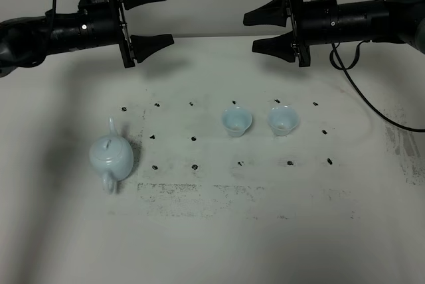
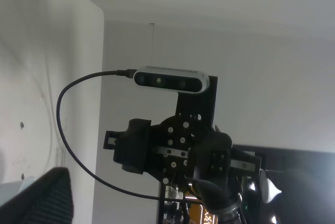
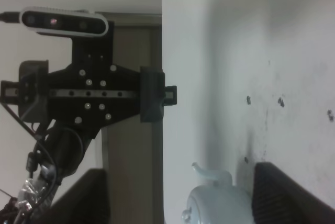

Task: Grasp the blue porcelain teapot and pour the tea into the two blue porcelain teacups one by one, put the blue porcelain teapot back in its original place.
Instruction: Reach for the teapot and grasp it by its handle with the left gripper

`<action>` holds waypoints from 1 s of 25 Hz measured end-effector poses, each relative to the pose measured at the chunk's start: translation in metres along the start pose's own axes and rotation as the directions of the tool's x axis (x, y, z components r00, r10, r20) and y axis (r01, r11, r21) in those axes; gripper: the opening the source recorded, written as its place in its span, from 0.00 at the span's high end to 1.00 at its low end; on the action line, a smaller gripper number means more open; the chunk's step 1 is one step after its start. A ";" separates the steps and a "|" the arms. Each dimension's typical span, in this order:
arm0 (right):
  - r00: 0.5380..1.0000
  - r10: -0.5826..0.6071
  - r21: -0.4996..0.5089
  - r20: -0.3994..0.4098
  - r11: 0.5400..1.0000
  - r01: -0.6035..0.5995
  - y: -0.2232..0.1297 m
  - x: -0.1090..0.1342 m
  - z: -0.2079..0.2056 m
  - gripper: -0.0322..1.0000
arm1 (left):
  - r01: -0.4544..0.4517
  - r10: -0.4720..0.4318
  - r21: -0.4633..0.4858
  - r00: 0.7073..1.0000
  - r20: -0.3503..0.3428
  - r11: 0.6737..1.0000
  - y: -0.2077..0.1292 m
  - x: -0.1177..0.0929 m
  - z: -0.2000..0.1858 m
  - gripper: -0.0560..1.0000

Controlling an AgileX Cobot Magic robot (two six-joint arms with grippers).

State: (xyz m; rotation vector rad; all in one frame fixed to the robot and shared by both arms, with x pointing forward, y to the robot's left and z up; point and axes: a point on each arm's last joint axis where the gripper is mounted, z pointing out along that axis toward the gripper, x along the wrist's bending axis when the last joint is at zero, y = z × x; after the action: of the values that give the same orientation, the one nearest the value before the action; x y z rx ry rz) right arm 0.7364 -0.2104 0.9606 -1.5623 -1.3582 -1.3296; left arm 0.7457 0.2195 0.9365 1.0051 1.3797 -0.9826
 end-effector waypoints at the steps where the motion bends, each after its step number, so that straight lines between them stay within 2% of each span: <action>1: 1.000 -0.004 0.000 0.000 1.000 0.004 0.000 0.000 0.000 0.43 | 0.000 0.000 0.000 1.000 -0.001 1.000 0.000 0.000 0.000 0.23; 7: 1.000 -0.022 0.001 0.002 1.000 0.022 0.000 0.000 0.000 0.43 | -0.013 0.013 0.012 1.000 -0.022 1.000 -0.001 -0.001 0.000 0.23; 12: 0.999 -0.047 0.007 0.012 0.999 0.047 0.000 0.000 0.000 0.43 | -0.046 0.046 0.021 0.998 -0.032 0.999 -0.004 -0.013 -0.001 0.23; 15: 0.991 -0.105 0.043 0.083 0.994 0.101 -0.001 0.002 -0.003 0.43 | -0.074 0.076 0.030 0.995 -0.062 0.997 -0.005 -0.025 -0.007 0.23; 18: 0.968 -0.175 0.086 0.180 0.983 0.162 -0.004 0.011 -0.013 0.43 | -0.132 0.135 0.038 0.985 -0.107 0.991 -0.009 -0.051 -0.019 0.23; 22: 0.900 -0.277 0.123 0.335 0.960 0.250 -0.008 0.042 -0.042 0.43 | -0.239 0.245 0.052 0.942 -0.228 0.969 -0.019 -0.096 -0.045 0.24; 25: 0.811 -0.352 0.156 0.468 0.936 0.316 -0.015 0.072 -0.064 0.43 | -0.345 0.349 0.075 0.868 -0.353 0.935 -0.035 -0.138 -0.067 0.24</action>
State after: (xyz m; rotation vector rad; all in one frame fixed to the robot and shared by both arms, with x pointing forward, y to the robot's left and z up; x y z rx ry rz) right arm 0.7004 -0.2460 1.0444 -1.7396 -2.0544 -1.0931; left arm 0.6962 0.2681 1.0780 1.4378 1.4203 -0.5491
